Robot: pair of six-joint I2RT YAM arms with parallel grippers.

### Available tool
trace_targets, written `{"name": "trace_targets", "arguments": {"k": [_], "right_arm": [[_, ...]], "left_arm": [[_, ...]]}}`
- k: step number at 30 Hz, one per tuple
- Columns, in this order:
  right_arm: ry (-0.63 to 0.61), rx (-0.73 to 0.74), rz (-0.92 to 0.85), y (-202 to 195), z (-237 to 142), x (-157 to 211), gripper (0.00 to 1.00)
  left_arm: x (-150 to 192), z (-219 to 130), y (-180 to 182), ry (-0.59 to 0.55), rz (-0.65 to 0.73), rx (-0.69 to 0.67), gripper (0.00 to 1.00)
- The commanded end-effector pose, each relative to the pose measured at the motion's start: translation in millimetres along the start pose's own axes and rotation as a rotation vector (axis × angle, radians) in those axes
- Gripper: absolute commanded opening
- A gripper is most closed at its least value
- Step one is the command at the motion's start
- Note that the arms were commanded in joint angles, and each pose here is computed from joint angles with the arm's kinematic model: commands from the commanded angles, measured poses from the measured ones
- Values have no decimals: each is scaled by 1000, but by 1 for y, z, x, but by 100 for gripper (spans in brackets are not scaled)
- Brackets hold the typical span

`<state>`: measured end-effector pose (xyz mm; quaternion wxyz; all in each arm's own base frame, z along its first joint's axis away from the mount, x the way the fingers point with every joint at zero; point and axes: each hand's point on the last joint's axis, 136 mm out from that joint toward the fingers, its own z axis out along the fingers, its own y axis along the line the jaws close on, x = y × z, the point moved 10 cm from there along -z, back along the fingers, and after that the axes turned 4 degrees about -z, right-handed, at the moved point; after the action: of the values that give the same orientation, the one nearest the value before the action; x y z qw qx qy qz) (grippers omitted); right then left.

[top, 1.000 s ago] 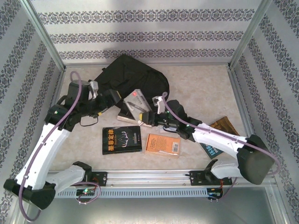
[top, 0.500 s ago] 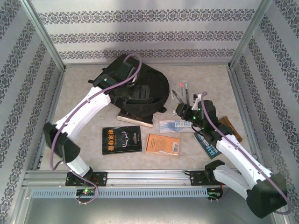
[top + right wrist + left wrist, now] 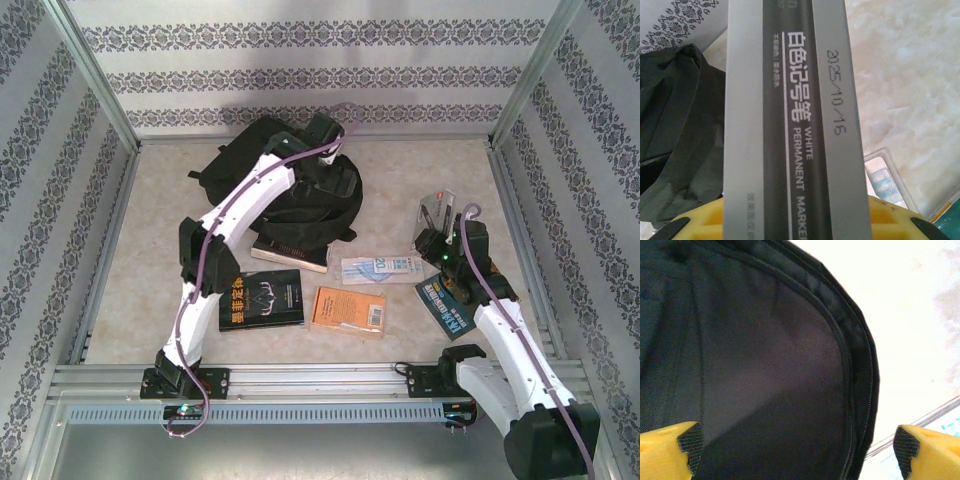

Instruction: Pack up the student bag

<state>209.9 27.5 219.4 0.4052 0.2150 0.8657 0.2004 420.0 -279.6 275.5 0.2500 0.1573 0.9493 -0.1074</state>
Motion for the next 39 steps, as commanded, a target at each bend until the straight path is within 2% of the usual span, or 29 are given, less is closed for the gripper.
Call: {"name": "trace_targets", "arguments": {"k": [1, 5, 15, 19, 22, 28, 33, 39], "right_arm": [[0, -27, -16, 0, 1, -2, 23], [18, -30, -7, -2, 6, -2, 24], [54, -45, 14, -5, 18, -1, 26], [67, -62, 28, -5, 20, -1, 26], [68, -64, 31, -6, 21, 0, 26], [77, -73, 33, -6, 21, 1, 27], [83, -81, 39, -5, 22, 1, 27], [93, -93, 49, -6, 23, 4, 27]], "left_arm": [[12, 10, -10, 94, 119, 22, 96], [24, 21, -12, 159, 165, 47, 93], [40, 14, -13, 230, 208, 118, 89], [43, 13, -3, 235, 211, 40, 86], [40, 8, 3, 218, 192, 17, 82], [31, -12, 5, 155, 139, 81, 71], [30, -9, 9, 160, 122, 81, 66], [32, -1, 17, 169, 110, 66, 45]]}}
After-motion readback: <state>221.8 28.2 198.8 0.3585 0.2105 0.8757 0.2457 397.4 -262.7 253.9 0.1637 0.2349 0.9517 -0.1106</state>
